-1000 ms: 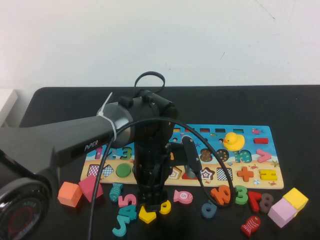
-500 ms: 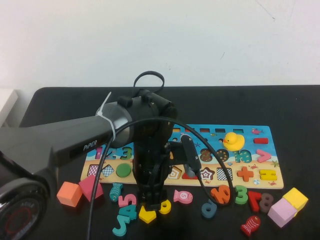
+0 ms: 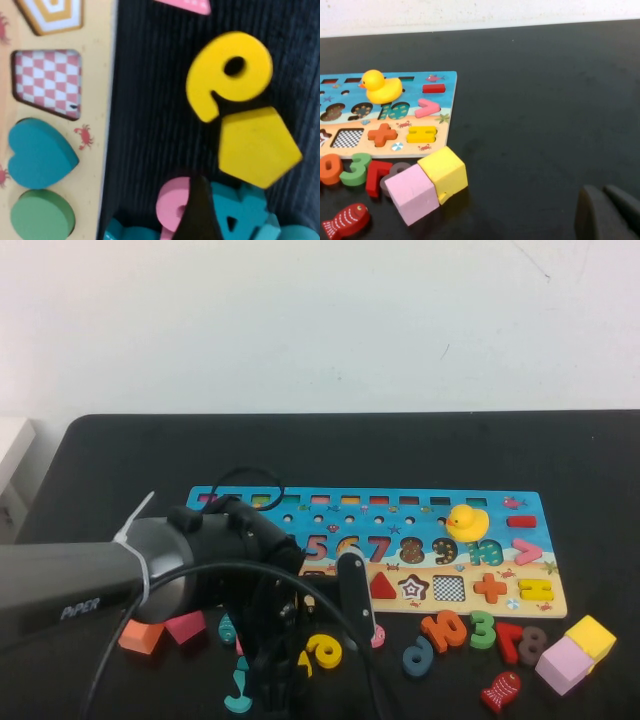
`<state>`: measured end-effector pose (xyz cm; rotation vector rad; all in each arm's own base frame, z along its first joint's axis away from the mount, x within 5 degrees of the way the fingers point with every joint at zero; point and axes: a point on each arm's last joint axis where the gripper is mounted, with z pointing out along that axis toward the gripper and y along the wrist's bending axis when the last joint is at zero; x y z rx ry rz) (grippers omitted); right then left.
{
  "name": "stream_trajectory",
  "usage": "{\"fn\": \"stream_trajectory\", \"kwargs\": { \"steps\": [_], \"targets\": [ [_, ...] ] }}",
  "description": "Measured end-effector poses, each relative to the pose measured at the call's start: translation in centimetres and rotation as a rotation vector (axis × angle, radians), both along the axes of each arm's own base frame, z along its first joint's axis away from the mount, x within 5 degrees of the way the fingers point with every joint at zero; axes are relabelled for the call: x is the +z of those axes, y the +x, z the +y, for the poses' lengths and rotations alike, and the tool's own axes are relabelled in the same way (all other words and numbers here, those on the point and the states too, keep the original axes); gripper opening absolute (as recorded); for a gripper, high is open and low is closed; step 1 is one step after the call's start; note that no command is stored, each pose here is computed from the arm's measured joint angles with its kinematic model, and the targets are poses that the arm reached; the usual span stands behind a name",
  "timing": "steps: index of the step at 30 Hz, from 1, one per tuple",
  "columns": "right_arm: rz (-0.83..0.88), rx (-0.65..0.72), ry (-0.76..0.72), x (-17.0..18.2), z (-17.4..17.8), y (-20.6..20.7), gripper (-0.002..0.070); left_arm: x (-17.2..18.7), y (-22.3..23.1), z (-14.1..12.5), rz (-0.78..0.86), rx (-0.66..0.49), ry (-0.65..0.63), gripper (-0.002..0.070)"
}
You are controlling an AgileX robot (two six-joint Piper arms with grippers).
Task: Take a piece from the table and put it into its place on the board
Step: Pick up the "Pentagon"
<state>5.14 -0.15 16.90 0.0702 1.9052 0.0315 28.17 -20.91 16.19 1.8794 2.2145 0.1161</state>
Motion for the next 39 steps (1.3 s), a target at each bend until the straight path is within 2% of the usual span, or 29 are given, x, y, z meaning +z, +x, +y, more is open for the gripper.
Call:
{"fn": "stream_trajectory", "kwargs": {
  "steps": [9, 16, 26, 29, 35, 39],
  "targets": [
    [0.0, 0.0, 0.0, 0.0, 0.0, 0.0, 0.0019, -1.0, 0.8, 0.0, 0.008, 0.125, -0.078, 0.0491],
    [0.0, 0.0, 0.0, 0.0, 0.0, 0.0, 0.0019, -2.1, 1.3, -0.3, 0.058, 0.223, -0.074, 0.0524],
    [0.0, 0.0, 0.0, 0.0, 0.0, 0.0, 0.0019, -2.8, 2.1, -1.0, 0.079, 0.241, -0.073, 0.0529],
    [0.0, 0.0, 0.0, 0.0, 0.0, 0.0, 0.0019, -2.7, 2.1, -1.0, 0.081, 0.243, -0.073, 0.0498],
    [0.0, 0.0, 0.0, 0.0, 0.0, 0.0, 0.0019, -2.8, 1.9, -1.0, 0.094, 0.248, -0.068, 0.0323],
    [0.0, 0.0, 0.0, 0.0, 0.0, 0.0, 0.0018, -2.2, 2.0, -0.8, 0.072, 0.234, -0.063, 0.032]
  ]
}}
